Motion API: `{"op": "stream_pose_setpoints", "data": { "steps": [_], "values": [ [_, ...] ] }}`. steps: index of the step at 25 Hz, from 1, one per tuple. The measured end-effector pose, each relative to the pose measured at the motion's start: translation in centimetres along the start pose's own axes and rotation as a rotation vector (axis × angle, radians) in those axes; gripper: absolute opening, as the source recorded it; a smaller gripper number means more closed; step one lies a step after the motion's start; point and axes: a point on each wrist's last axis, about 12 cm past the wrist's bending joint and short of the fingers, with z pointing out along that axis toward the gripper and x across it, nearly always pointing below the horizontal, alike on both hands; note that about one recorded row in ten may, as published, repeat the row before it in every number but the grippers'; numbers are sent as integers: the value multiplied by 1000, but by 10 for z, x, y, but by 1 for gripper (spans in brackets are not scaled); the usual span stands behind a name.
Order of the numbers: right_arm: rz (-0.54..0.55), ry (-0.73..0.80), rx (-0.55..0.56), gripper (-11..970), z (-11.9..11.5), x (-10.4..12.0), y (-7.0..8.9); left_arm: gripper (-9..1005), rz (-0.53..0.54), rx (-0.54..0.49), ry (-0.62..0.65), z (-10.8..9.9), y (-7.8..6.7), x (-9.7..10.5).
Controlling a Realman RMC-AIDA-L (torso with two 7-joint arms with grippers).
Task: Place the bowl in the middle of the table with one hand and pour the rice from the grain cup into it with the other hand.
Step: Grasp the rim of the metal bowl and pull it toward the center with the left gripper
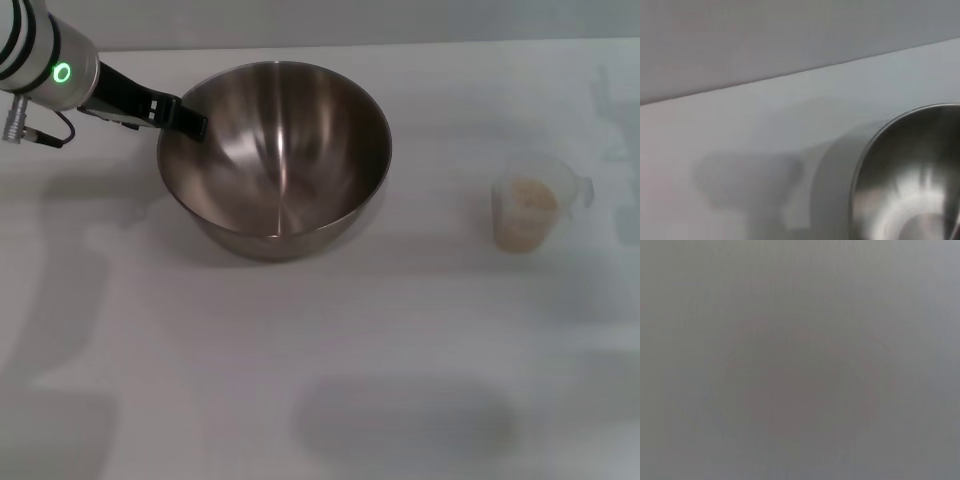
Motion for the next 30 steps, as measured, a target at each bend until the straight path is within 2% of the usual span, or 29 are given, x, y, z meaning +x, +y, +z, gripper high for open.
{"op": "stream_pose_setpoints", "data": {
  "steps": [10,29,30],
  "values": [
    [0,-2,-1,642,0,0,0,827,-21,-5,19,14,6,6],
    [-1,-2,-4,643,3,-1,1,790,-14,-7,35,24,3,7],
    [0,-3,-4,643,3,-1,1,747,-13,-7,34,24,3,7]
  ]
}}
